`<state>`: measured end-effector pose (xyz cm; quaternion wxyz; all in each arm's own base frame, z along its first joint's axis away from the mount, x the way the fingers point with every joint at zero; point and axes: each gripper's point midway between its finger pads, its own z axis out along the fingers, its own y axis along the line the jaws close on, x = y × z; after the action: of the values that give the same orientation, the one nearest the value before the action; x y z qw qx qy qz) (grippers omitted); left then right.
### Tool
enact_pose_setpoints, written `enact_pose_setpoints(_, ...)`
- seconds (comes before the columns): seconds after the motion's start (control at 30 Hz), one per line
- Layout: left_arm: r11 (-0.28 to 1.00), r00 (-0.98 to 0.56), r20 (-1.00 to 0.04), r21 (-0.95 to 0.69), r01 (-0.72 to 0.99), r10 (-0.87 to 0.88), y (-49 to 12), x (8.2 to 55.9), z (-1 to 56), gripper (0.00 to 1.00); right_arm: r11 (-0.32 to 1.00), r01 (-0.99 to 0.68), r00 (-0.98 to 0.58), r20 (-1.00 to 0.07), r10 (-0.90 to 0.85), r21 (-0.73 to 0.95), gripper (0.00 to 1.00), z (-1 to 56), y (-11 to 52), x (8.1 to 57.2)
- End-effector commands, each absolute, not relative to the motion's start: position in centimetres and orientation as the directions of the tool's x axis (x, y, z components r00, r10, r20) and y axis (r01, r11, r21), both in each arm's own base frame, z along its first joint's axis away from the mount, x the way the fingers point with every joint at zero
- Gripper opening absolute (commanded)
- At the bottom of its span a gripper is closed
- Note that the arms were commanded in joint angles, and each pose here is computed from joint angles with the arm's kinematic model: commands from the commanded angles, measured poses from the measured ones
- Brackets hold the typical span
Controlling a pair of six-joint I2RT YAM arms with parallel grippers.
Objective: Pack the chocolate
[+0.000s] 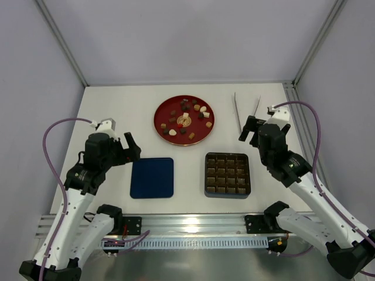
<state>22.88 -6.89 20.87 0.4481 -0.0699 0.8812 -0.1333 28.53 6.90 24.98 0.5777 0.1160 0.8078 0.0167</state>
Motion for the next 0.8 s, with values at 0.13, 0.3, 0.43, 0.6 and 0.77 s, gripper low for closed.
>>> enact_pose_setpoints(0.13,0.954,-0.562,-0.793,-0.3,0.022,-0.236,-7.1,23.5,21.7,1.0,0.988,0.089,-0.323,-0.934,0.151,0.128,1.0,26.9,8.5,29.7)
enact_pose_setpoints(0.3,0.954,-0.567,-0.789,-0.299,0.021,-0.235,-7.2,23.6,21.6,1.0,0.989,0.088,-0.395,-0.907,0.144,0.119,1.0,27.8,7.8,34.0)
enact_pose_setpoints(0.43,0.954,-0.562,-0.792,-0.3,0.017,-0.239,-7.1,23.5,21.7,1.0,0.974,0.175,-0.438,-0.874,0.21,0.146,1.0,26.5,4.0,40.5)
enact_pose_setpoints(0.6,0.954,-0.56,-0.793,-0.298,0.015,-0.239,-7.0,23.4,21.7,1.0,0.97,0.185,-0.489,-0.841,0.231,0.159,1.0,24.9,2.7,46.2)
enact_pose_setpoints(0.77,0.954,-0.554,-0.797,-0.3,0.016,-0.241,-7.0,23.4,21.8,1.0,0.979,0.143,-0.602,-0.773,0.201,0.144,1.0,19.0,3.7,48.8)
